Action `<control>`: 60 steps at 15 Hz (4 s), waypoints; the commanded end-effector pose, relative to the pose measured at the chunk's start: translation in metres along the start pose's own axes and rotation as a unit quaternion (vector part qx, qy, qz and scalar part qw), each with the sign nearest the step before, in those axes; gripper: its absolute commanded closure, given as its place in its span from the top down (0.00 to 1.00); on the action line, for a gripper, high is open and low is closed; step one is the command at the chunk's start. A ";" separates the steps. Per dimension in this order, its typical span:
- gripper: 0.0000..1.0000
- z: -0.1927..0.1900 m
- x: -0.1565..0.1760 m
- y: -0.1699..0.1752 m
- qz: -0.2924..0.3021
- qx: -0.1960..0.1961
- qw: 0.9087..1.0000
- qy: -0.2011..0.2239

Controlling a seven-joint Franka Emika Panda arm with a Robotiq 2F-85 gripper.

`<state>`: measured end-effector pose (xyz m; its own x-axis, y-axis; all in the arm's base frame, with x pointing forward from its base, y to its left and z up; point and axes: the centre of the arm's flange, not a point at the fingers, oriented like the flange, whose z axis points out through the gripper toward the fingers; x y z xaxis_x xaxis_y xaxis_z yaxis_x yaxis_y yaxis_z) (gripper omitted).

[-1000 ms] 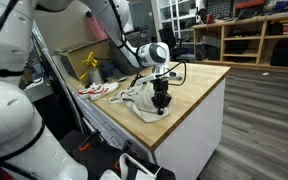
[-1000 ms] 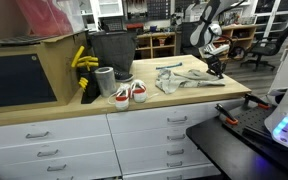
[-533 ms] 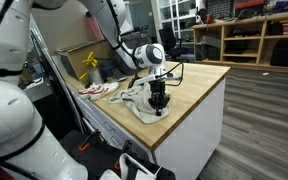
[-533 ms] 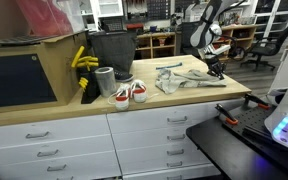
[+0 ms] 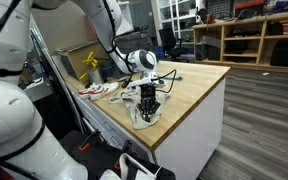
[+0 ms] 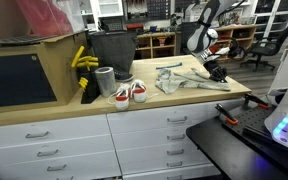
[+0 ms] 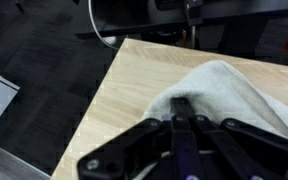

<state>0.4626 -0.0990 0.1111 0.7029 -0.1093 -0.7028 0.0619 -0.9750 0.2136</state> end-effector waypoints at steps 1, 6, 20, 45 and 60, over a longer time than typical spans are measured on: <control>0.00 0.045 0.016 -0.031 -0.018 -0.002 1.000 -0.021; 0.19 0.034 0.010 -0.026 0.008 -0.002 1.000 -0.005; 1.00 -0.041 -0.012 0.007 0.166 0.143 0.967 0.132; 0.02 0.017 0.015 -0.046 0.019 -0.041 0.995 0.094; 0.02 0.043 -0.050 -0.028 0.008 0.010 0.975 0.222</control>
<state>0.4526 -0.0585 0.1476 0.9587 -0.0028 -0.2845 0.0771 -0.9599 0.2694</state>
